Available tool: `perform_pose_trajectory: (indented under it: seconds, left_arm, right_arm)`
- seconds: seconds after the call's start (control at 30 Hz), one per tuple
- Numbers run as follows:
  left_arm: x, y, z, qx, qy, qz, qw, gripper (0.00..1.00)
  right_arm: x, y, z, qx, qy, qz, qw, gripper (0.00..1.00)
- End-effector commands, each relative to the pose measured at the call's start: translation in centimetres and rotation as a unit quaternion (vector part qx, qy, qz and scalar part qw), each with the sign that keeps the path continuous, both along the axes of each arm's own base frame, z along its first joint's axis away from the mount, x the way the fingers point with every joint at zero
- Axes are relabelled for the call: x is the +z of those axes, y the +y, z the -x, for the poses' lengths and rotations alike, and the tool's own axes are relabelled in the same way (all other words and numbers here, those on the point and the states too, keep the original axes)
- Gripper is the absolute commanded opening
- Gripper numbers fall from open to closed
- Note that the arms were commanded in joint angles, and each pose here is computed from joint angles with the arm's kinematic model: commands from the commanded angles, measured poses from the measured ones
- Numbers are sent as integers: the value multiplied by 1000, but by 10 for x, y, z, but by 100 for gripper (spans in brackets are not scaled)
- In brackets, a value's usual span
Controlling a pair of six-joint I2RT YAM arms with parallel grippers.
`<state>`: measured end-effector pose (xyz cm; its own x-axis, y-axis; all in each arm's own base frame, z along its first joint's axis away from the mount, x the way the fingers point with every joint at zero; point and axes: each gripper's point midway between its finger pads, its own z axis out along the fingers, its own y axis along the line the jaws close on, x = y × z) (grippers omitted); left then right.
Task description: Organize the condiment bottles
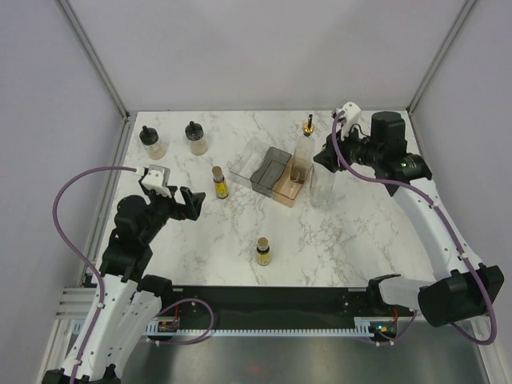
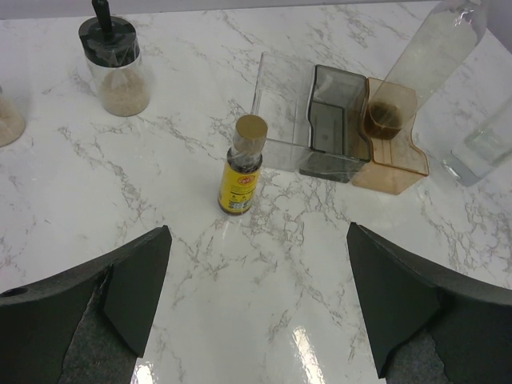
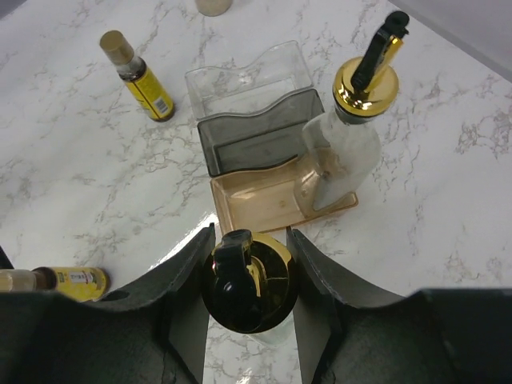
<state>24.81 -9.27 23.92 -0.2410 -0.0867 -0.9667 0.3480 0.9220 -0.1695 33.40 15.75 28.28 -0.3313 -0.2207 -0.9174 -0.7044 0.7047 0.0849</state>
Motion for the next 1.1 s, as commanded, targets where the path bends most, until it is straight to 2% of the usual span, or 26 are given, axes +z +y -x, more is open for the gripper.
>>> perform_pose_trajectory:
  seconds: [0.0, 0.17, 0.47, 0.77, 1.07]
  left_arm:
    - [-3, -1, -2, -7, -4, -14, 1000, 100]
    - [-2, -1, -2, -6, -5, -13, 1000, 100]
    - [-3, -1, -2, -6, -4, -14, 1000, 100]
    - [-4, 0, -2, -5, -3, -15, 1000, 100]
    - [-5, -1, -2, -6, -2, -15, 1000, 100]
  right_arm:
    - [71, 20, -7, 28, -94, -26, 995, 0]
    - [91, 47, -8, 53, -108, -33, 992, 0]
    - [92, 83, -21, 119, -126, -18, 985, 0]
    - [71, 102, -37, 185, -134, -2, 973, 0]
    - [35, 109, -34, 229, -112, 14, 967, 0]
